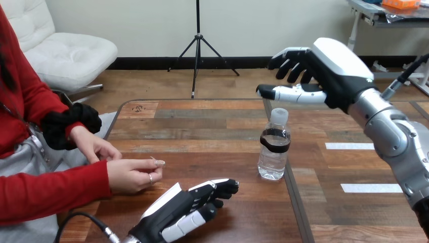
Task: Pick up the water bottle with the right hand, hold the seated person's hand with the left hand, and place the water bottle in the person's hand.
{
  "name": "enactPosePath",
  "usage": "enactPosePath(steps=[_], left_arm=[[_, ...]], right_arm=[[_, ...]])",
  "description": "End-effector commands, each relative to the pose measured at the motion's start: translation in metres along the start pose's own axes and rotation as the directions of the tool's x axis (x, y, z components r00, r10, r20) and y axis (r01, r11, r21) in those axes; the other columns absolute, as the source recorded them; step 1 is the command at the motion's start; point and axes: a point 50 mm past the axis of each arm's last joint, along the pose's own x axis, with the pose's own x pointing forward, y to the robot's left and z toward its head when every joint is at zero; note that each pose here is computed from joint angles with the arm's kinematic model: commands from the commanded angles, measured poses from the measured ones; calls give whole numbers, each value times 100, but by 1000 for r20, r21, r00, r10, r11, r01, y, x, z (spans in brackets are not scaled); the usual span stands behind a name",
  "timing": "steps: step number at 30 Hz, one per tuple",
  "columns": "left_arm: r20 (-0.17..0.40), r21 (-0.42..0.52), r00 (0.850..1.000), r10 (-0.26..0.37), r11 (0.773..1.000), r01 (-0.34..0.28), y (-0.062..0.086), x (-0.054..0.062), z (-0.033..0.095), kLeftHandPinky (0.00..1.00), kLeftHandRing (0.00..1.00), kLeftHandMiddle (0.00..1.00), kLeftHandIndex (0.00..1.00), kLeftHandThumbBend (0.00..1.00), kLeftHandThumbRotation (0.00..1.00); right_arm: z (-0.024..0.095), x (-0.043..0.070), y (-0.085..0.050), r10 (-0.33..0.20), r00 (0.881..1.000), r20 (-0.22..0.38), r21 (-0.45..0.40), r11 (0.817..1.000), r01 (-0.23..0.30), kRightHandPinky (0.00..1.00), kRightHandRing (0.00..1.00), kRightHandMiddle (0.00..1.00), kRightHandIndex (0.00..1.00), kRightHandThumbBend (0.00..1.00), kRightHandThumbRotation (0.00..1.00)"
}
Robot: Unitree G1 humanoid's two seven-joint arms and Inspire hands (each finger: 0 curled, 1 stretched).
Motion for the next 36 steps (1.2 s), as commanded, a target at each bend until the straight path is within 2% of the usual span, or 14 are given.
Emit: enactPosePath(steps=[1,13,16,22,26,28,33,36], left_arm=[[80,45,997,24,999,-27,16,22,17,83,87,87,86,100,100],[86,36,996,16,999,-19,16,27,18,83,88,87,86,100,99],[83,36,996,16,999,-19,17,27,17,82,88,88,86,100,99],[88,33,996,19,999,-22,18,27,17,82,89,88,86,100,99],[90,55,996,25,998,-30,20,25,17,82,88,88,86,100,100],[93,49,995,30,998,-35,20,24,17,82,88,87,86,100,100],[102,36,994,41,998,-44,22,21,16,82,88,87,85,100,100],[96,37,994,45,998,-49,24,18,16,83,88,87,86,100,99]], right_arm=[[6,-1,-24,-75,997,27,-13,997,75,56,63,66,71,95,93],[4,-2,-28,-98,995,29,4,995,98,58,66,69,74,95,87],[0,-2,-28,-129,991,33,38,991,128,60,68,71,75,97,83],[-6,-2,-29,-123,992,11,94,988,121,68,75,77,79,99,78],[-12,-3,-27,-148,989,-8,177,973,147,71,77,80,82,100,74],[-13,-3,-26,-152,988,-13,193,969,152,73,79,81,84,100,72],[-20,-3,-18,-182,983,-35,306,934,184,76,83,84,86,100,67],[-25,-4,-14,-181,982,-50,326,927,187,77,84,85,87,100,67]])
